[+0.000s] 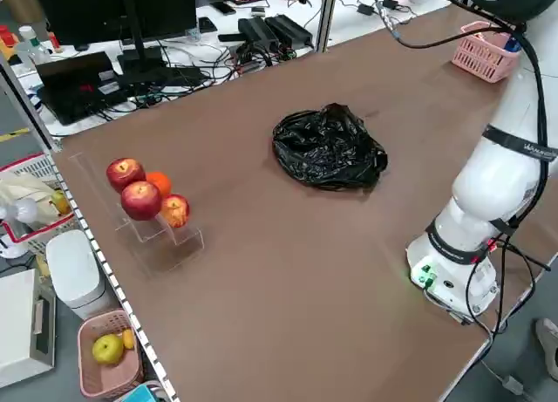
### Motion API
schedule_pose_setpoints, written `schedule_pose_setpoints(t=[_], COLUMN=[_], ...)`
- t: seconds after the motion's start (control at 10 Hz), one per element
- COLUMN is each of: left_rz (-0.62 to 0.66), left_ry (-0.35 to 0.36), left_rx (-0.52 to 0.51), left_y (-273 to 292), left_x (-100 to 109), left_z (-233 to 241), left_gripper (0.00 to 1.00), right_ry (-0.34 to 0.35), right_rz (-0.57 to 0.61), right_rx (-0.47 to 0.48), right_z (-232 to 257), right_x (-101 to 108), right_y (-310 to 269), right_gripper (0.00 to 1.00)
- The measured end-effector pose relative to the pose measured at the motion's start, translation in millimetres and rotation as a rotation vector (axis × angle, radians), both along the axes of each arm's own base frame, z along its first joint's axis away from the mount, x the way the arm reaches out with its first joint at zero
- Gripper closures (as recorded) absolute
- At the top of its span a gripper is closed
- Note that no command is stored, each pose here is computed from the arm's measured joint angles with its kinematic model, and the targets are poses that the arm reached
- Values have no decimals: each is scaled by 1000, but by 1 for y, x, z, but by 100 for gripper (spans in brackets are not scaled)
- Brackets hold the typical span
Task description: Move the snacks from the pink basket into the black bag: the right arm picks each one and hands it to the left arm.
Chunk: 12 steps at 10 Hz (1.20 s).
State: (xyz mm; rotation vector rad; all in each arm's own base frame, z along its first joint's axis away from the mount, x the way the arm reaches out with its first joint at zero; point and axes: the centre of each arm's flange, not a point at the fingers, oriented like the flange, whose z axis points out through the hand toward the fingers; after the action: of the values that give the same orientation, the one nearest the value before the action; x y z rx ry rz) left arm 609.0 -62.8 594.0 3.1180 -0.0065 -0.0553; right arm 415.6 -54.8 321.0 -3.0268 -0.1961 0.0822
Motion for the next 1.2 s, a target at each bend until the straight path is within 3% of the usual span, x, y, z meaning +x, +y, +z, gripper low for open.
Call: schedule_pose_setpoints(t=[1.0, 1.2], left_rz=[19, 77], left_ry=[15, 25], left_rx=[1, -8], left_y=[11, 4], left_x=[4, 5], left_z=[-9, -13], left_gripper=[0, 0], right_ry=[50, 50], right_rz=[52, 54], right_rx=[-3, -1], right_z=[108, 135], right_x=[35, 41], right_y=[-4, -6], right_gripper=[40, 40])
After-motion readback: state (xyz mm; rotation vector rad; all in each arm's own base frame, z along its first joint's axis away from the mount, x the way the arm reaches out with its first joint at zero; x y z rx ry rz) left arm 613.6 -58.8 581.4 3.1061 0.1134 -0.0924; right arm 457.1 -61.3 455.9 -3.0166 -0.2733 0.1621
